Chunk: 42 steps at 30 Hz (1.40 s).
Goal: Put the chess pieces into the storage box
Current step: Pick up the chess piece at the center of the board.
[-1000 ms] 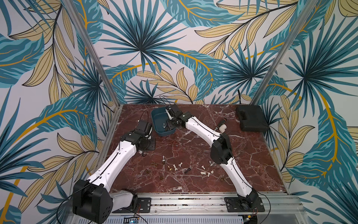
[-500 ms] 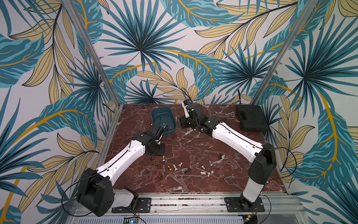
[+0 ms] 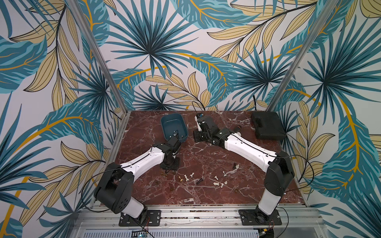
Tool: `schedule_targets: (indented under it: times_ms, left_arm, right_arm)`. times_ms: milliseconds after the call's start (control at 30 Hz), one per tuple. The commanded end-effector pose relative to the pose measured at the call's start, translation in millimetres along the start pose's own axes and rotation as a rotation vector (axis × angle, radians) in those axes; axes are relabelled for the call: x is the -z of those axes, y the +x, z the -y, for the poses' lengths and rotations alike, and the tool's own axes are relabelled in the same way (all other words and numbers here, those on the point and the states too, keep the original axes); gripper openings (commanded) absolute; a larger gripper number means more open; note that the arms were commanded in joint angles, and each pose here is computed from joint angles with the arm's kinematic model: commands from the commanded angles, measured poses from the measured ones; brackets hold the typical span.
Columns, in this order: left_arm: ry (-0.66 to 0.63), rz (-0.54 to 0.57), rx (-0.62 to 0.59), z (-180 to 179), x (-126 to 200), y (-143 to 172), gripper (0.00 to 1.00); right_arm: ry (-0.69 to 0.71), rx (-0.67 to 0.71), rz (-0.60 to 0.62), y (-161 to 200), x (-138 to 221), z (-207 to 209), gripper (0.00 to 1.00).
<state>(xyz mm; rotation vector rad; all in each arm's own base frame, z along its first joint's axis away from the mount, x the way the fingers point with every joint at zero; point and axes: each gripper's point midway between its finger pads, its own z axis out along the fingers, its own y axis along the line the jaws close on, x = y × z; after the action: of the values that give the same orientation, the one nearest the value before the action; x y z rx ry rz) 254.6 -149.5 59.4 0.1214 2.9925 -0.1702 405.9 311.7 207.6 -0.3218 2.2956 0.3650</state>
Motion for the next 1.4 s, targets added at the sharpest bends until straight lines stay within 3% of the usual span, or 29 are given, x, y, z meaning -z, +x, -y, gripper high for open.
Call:
schedule_targets:
  times_ms: [0,267,367,567,1167,1367]
  left_arm:
    - [-0.008,0.055,-0.004,4.0,-4.3,-20.3,0.43]
    - [0.005,-0.036,-0.006,8.5,-36.3,-12.6,0.42]
    - [0.009,-0.034,-0.011,10.1,-40.5,-15.3,0.36]
    - [0.006,-0.015,-0.018,12.0,-37.7,-23.9,0.22]
    - [-0.023,0.024,-0.027,8.1,-32.7,-32.3,0.11]
    - [-0.027,-0.006,-0.025,6.2,-45.0,-27.4,0.11]
  right_arm:
    - [-0.006,-0.011,0.03,-5.5,12.8,-0.8,0.31]
    - [0.02,0.002,0.025,-2.0,15.0,4.9,0.31]
    - [0.023,0.003,0.022,-1.0,15.0,5.5,0.31]
    - [0.024,0.002,0.017,0.7,14.2,6.0,0.32]
    - [0.023,0.0,0.008,2.6,10.3,5.4,0.31]
    - [-0.123,-0.002,-0.06,32.3,14.3,-21.4,0.3]
